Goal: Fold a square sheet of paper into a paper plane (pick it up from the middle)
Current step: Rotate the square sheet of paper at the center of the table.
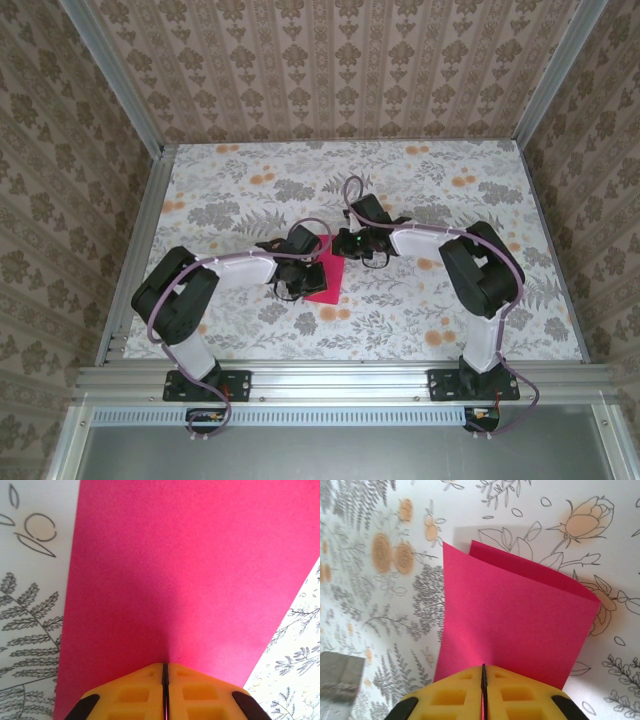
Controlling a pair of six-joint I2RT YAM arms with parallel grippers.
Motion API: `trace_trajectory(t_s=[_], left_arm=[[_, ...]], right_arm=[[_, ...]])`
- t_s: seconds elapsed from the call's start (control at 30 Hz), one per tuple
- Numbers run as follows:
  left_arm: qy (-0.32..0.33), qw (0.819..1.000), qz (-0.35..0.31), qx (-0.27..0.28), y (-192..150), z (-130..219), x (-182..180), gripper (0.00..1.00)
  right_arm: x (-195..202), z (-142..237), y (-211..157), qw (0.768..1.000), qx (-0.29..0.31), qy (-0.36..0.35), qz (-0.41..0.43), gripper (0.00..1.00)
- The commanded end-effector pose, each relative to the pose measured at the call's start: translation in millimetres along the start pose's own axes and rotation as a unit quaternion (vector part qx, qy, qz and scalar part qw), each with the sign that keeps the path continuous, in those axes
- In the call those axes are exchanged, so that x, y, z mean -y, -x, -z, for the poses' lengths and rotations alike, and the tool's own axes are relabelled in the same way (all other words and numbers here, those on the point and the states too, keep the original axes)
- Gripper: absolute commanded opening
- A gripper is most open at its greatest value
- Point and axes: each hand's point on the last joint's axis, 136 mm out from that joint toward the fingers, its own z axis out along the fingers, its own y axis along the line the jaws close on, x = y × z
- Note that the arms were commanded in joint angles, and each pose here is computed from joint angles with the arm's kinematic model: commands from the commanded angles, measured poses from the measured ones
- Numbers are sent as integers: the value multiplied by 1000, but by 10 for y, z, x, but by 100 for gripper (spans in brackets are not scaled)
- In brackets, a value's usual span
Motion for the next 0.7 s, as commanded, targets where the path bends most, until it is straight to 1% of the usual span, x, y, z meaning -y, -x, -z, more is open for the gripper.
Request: trace_trajectory(t_s=[0.0,0.1,0.3,0.4,0.53,0.6,0.67], left_arm=[[9,1000,-16,-7,1,8,24,11],[-6,1000,-27,-6,22,38,121,12],[-64,996,-56,-2,58,93,504,17],[-72,996,-59,-3,56,68,592,18],[-72,996,-50,-12,31,-24,583,18],[-63,997,-46,-20,-8,-78,541,17],[-56,997,-41,-26,-33,-126,491,16]], right_arm=[[156,-49,-85,999,-34,-30,10,11],[292,-11,-39,998,-24,-62,-1,10],[485,92,-82,994,-11,-100,-40,10],[504,134,-122,993,-5,-100,-61,10],[554,170,-175,990,3,-100,-98,11],[524,202,-151,991,9,-84,-105,11],[438,255,-101,993,17,-52,-101,10]])
